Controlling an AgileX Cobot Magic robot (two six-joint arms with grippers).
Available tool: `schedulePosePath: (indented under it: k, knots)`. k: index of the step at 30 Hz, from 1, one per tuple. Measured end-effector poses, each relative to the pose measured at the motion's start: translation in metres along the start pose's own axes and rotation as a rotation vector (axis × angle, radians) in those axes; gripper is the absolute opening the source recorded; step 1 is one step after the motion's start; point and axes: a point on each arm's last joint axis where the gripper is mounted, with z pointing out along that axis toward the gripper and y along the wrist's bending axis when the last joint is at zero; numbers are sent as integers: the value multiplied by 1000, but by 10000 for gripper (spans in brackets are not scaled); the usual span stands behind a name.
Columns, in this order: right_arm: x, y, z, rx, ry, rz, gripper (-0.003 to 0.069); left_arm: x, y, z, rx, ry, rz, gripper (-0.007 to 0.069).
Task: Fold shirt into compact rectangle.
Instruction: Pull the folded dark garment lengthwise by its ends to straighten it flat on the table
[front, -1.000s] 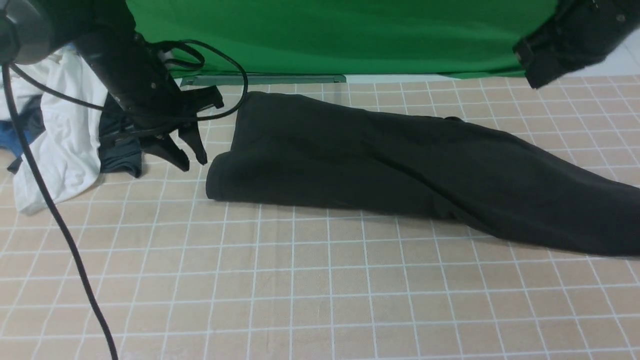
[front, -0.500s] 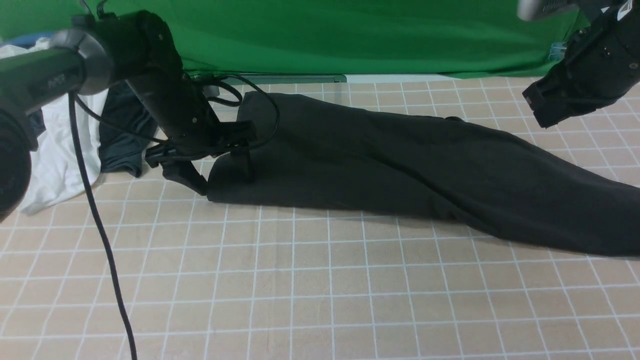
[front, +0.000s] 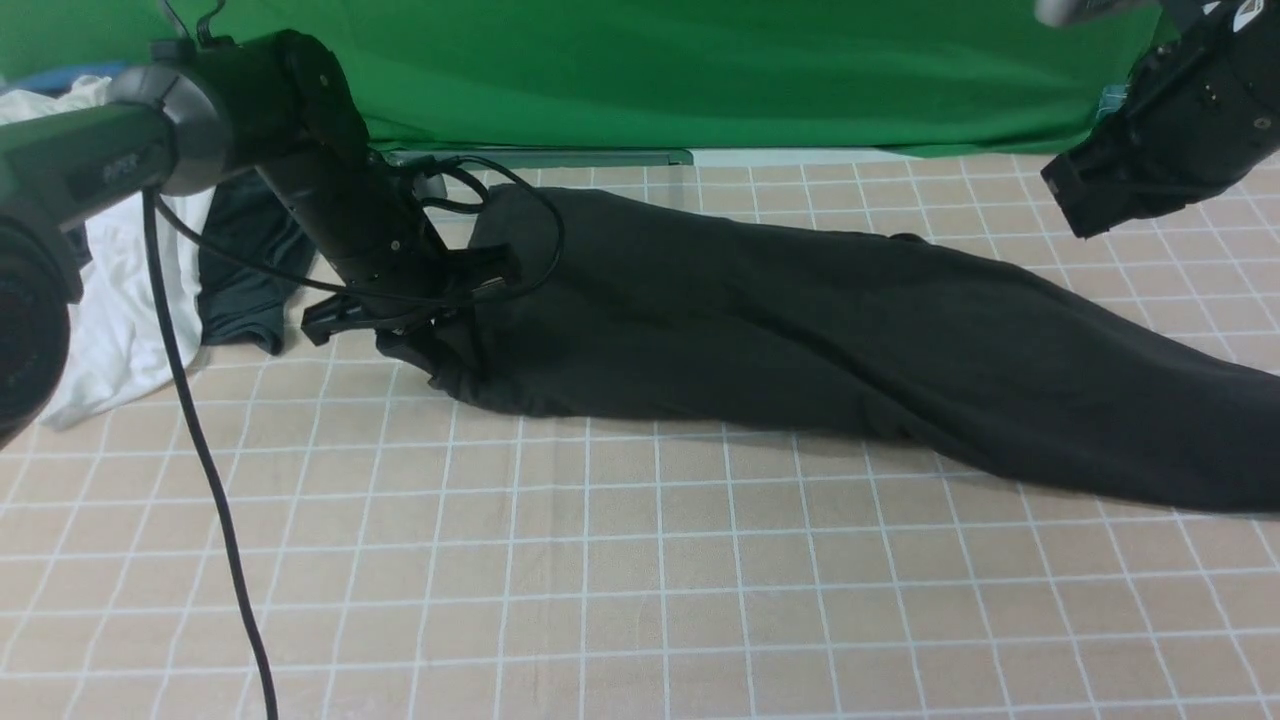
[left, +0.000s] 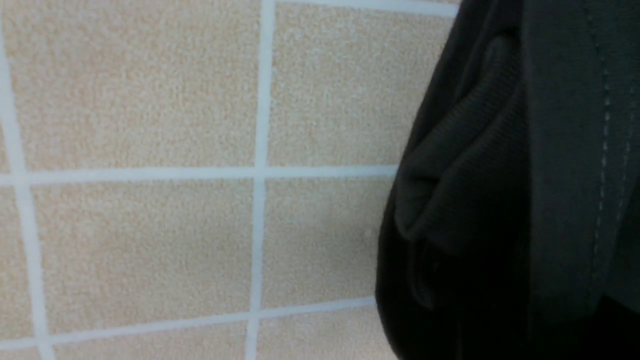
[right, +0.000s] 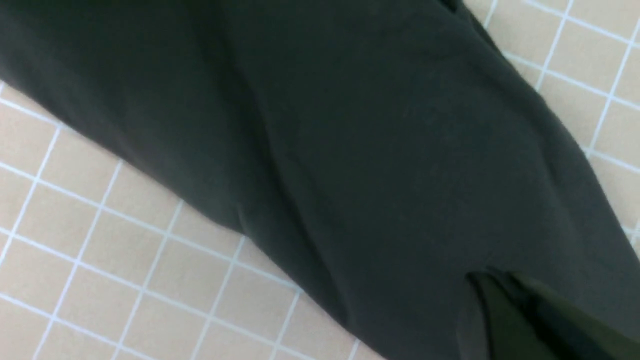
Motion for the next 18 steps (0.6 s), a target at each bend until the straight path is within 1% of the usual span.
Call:
schedulePosePath:
  k: [3, 8, 10, 14, 15, 16, 18]
  knots:
    - [3, -10, -1, 11, 12, 27, 27, 7, 2, -1, -19, 58, 3, 87]
    - [19, -30, -5, 13, 141, 84, 27, 29, 8, -8, -67, 96, -14, 87]
    - [25, -34, -8, 18, 156, 102, 27, 44, 11, -15, -95, 114, -9, 87]
    - [49, -38, -17, 24, 189, 138, 27, 84, 18, -27, -136, 167, -14, 87]
    - [52, -39, -18, 25, 191, 140, 27, 88, 18, -27, -139, 175, -15, 87]
    - [63, -41, -17, 28, 205, 159, 27, 104, 22, -26, -149, 211, -23, 87]
    - [76, -46, -13, 40, 202, 194, 28, 119, 27, -23, -165, 252, -24, 87]
